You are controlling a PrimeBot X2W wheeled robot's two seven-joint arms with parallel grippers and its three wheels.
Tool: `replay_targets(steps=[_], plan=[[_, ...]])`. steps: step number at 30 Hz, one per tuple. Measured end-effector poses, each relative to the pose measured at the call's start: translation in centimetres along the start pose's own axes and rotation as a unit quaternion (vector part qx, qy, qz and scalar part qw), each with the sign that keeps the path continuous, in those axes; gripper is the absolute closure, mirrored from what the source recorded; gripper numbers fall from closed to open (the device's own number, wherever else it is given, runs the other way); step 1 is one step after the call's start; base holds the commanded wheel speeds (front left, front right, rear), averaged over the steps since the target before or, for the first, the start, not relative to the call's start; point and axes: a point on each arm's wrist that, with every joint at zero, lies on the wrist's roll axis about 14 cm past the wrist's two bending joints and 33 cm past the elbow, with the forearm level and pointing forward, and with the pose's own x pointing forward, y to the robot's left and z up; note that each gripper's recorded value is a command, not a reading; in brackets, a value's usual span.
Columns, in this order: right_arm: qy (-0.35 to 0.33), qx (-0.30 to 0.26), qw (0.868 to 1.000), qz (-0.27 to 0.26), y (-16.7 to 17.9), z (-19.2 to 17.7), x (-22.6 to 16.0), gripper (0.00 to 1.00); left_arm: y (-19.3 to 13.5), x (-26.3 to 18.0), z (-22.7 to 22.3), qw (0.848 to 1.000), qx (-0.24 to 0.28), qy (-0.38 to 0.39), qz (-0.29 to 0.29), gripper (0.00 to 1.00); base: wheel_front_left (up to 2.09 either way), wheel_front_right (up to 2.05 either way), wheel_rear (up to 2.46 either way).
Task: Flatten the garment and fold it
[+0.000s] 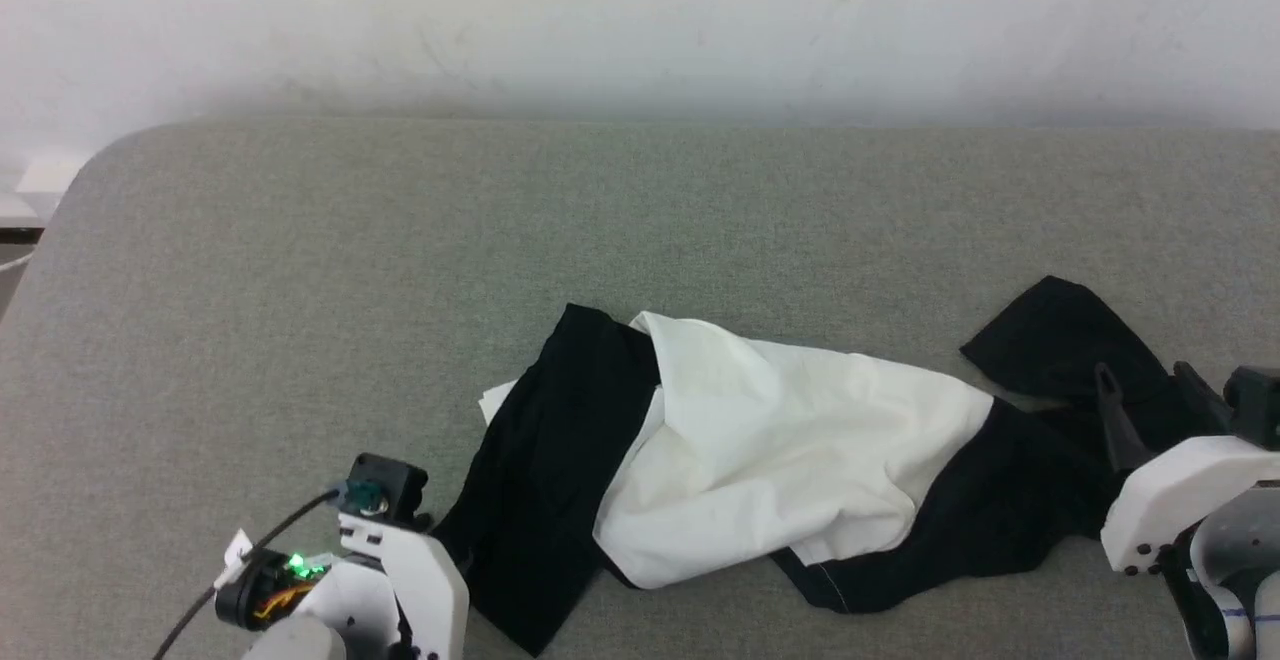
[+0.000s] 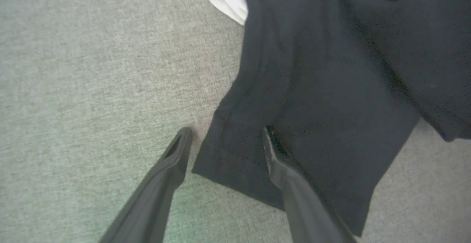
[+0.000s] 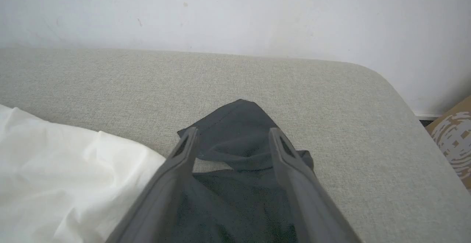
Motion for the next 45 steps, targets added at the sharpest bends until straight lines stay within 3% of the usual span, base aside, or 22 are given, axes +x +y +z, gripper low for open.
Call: replay_targets(steps=[1,2,3,7,10,13,19,25,28,31,35,36,37,38,41,45], plan=[[0.002,0.001,1.0,0.0,0.1,-0.1,0.1,0.0,-0.1,0.3,-0.2,1.0,0.0,0.013,-0.005,0.0,0.0,0.0,0.0],[0.004,0.002,1.0,0.0,0.1,-0.3,0.1,0.0,-0.1,0.5,-0.5,1.0,0.003,0.029,-0.01,0.57,0.0,0.0,0.0],[0.007,0.002,1.0,0.001,0.2,-0.6,0.2,0.0,0.0,0.7,-0.6,0.999,0.006,0.041,-0.014,1.0,0.0,0.0,0.0],[0.017,0.006,1.0,0.001,0.3,-1.3,0.3,0.0,1.3,1.4,0.7,0.999,0.01,0.03,-0.004,1.0,0.0,0.0,0.0],[0.017,0.008,1.0,-0.003,0.0,-1.4,0.2,0.0,3.4,1.1,3.4,0.999,0.004,-0.032,0.039,1.0,0.0,0.0,0.0],[0.014,0.011,1.0,-0.002,0.2,-1.4,-0.3,0.0,6.4,-0.8,8.0,0.987,0.01,-0.131,0.091,1.0,0.0,0.0,0.0],[-0.002,0.018,1.0,0.007,1.1,-0.8,-1.0,0.0,10.3,-8.0,18.7,0.919,0.034,-0.352,0.176,1.0,0.0,0.0,0.0],[-0.005,0.02,1.0,0.019,2.1,-0.8,-1.3,0.0,12.1,-12.5,25.6,0.85,0.052,-0.48,0.212,1.0,0.0,0.0,0.0],[-0.01,0.02,1.0,0.02,2.2,-0.6,-0.9,0.0,13.6,-13.2,28.3,0.828,0.064,-0.507,0.232,1.0,0.0,0.0,0.0],[-0.01,0.021,1.0,0.021,2.3,-0.6,-0.3,0.0,15.3,-11.2,29.3,0.836,0.073,-0.483,0.249,1.0,0.0,0.0,0.0],[0.002,0.024,1.0,0.019,2.3,-1.6,0.2,0.0,17.2,-5.5,27.1,0.878,0.084,-0.39,0.263,1.0,0.0,0.0,0.0],[0.005,0.024,1.0,0.018,2.2,-1.9,0.3,0.0,17.6,-3.8,25.8,0.893,0.085,-0.357,0.262,0.9,0.0,0.0,0.0],[0.01,0.025,1.0,0.017,2.2,-2.2,0.4,0.0,18.0,-2.3,24.5,0.904,0.083,-0.326,0.264,0.53,0.0,0.0,0.0],[0.015,0.025,0.999,0.016,2.1,-2.6,0.4,0.0,18.5,-1.0,23.0,0.914,0.08,-0.294,0.267,0.0,0.0,0.0,0.0],[0.025,0.027,0.999,0.013,2.0,-3.5,0.5,0.0,18.8,2.1,19.6,0.934,0.067,-0.23,0.265,0.0,0.0,0.0,0.0],[0.027,0.032,0.999,0.007,1.5,-3.9,0.4,0.0,17.1,3.4,19.8,0.936,0.07,-0.25,0.238,0.0,0.0,0.0,0.0]])
